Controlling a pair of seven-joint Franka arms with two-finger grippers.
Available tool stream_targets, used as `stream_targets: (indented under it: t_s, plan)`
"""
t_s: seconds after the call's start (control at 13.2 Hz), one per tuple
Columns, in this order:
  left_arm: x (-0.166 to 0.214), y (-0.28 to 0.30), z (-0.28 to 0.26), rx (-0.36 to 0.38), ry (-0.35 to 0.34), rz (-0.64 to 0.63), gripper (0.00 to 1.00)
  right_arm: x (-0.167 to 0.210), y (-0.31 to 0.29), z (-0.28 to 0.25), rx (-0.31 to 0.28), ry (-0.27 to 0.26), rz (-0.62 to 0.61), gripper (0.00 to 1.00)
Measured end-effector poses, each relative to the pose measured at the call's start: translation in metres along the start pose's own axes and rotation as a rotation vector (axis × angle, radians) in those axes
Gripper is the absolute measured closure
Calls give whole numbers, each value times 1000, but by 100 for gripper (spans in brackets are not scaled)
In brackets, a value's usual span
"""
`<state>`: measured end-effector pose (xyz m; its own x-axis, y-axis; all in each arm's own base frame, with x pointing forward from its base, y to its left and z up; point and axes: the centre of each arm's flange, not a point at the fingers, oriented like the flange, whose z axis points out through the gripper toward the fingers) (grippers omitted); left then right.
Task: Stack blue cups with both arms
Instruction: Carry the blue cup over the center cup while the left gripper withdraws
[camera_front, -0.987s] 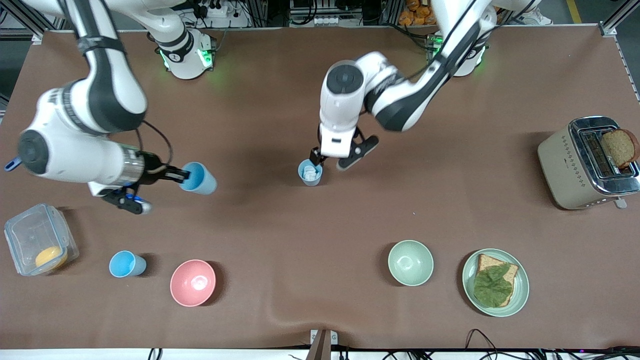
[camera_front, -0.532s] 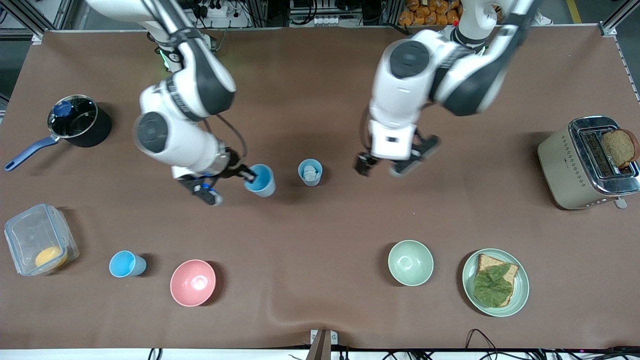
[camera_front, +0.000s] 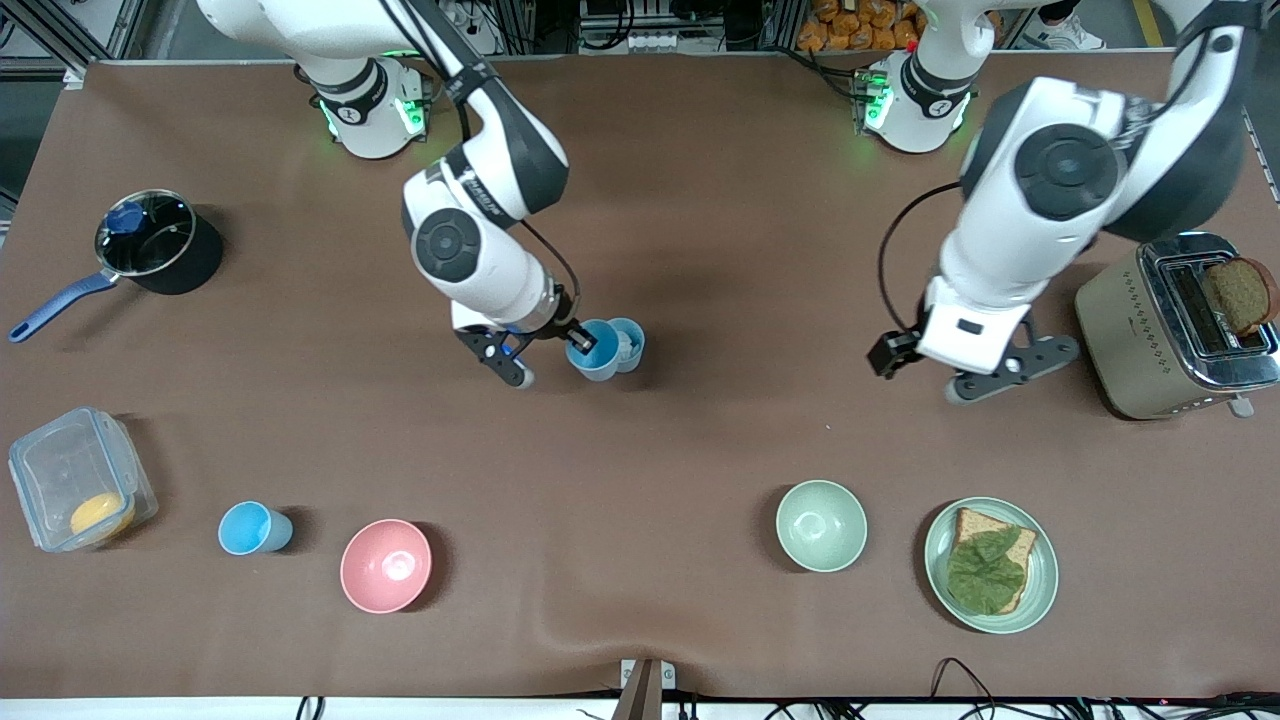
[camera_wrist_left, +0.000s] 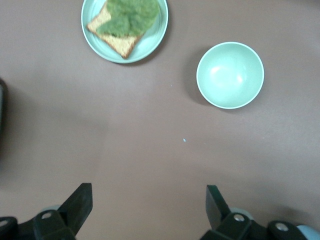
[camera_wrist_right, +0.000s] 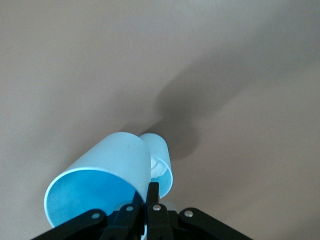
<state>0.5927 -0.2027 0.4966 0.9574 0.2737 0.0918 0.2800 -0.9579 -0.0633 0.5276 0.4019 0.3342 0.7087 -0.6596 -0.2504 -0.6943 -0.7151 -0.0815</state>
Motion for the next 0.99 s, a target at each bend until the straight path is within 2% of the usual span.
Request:
stream_targets:
  t_s: [0.3, 0.53, 0.99]
  plan:
    - [18, -45, -12, 19, -8, 92, 0, -17, -2, 7, -12, -3, 60, 97]
    - [29, -67, -15, -4, -19, 107, 0, -21, -2, 23, -37, -6, 88, 97]
    - [37, -90, -33, 2, -15, 89, 0, -25, -3, 25, -33, -4, 116, 97]
